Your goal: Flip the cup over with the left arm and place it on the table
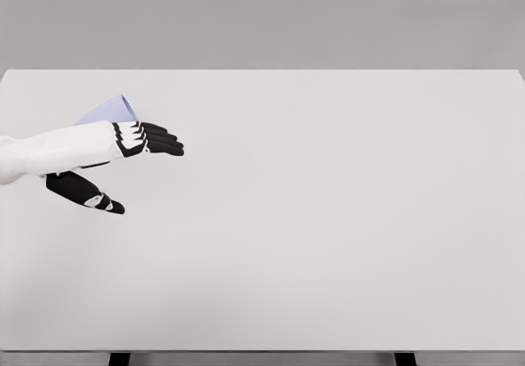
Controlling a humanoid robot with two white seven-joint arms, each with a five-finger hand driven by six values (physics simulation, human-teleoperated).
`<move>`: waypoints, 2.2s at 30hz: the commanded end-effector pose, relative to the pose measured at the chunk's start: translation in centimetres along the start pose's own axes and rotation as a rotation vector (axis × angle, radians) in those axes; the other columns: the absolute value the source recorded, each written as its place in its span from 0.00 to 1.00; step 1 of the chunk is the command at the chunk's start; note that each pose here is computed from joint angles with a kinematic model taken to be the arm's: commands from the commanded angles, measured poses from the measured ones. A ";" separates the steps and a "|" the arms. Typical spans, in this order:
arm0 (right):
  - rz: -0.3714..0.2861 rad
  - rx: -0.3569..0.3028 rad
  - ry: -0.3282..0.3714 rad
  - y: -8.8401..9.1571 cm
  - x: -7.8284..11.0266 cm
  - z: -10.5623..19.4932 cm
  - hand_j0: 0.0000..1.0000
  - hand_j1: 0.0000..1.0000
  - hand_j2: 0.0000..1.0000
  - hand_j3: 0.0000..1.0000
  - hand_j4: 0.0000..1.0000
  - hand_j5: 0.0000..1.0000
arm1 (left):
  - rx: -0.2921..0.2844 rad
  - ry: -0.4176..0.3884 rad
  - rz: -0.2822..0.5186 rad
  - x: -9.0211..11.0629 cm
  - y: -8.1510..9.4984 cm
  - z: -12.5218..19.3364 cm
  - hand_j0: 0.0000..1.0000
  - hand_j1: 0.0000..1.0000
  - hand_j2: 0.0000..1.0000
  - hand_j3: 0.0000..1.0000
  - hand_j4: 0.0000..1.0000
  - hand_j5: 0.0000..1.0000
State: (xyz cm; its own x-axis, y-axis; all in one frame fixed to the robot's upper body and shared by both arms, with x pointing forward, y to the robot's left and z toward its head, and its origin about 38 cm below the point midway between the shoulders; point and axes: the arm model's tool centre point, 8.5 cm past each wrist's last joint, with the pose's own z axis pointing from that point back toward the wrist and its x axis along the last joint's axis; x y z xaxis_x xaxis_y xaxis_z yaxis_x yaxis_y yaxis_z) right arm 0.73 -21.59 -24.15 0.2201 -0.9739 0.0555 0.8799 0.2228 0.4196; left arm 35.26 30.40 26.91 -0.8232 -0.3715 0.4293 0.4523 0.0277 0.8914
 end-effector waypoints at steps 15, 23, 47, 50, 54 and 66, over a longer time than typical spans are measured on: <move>0.049 -0.006 0.018 -0.5 0.1 0.2 1.00 1.00 1.00 1.00 1.00 1.00 | 0.038 -0.015 0.032 0.2 0.7 0.4 1.00 1.00 1.00 1.00 1.00 1.00; 0.049 -0.006 0.018 -0.5 0.1 0.2 1.00 1.00 1.00 1.00 1.00 1.00 | 0.230 0.074 0.363 -1.8 0.6 -1.2 1.00 1.00 1.00 1.00 1.00 1.00; 0.049 -0.006 0.018 -0.5 0.1 0.2 1.00 1.00 1.00 1.00 1.00 1.00 | 0.173 0.656 0.406 -7.4 4.6 0.4 1.00 1.00 1.00 1.00 1.00 1.00; 0.049 -0.006 0.018 -0.5 0.1 0.2 1.00 1.00 1.00 1.00 1.00 1.00 | 0.189 0.790 0.457 -9.4 3.8 1.1 1.00 1.00 1.00 1.00 1.00 1.00; 0.049 -0.006 0.018 -0.5 0.1 0.2 1.00 1.00 1.00 1.00 1.00 1.00 | 0.190 0.831 0.422 -9.7 3.2 0.0 1.00 1.00 1.00 1.00 1.00 1.00; 0.049 -0.006 0.018 -0.5 0.1 0.2 1.00 1.00 1.00 1.00 1.00 1.00 | 0.211 0.877 0.485 -13.1 1.6 -2.2 1.00 1.00 1.00 1.00 1.00 1.00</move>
State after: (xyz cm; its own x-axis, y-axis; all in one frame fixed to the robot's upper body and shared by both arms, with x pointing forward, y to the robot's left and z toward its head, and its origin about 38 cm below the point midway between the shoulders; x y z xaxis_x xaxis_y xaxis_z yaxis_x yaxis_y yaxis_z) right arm 0.21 -21.85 -24.15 0.2701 -0.9610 0.0596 0.8706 0.2702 0.4111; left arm 47.06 33.17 23.14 -0.0099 -0.8247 0.5654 0.5300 0.4752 0.7024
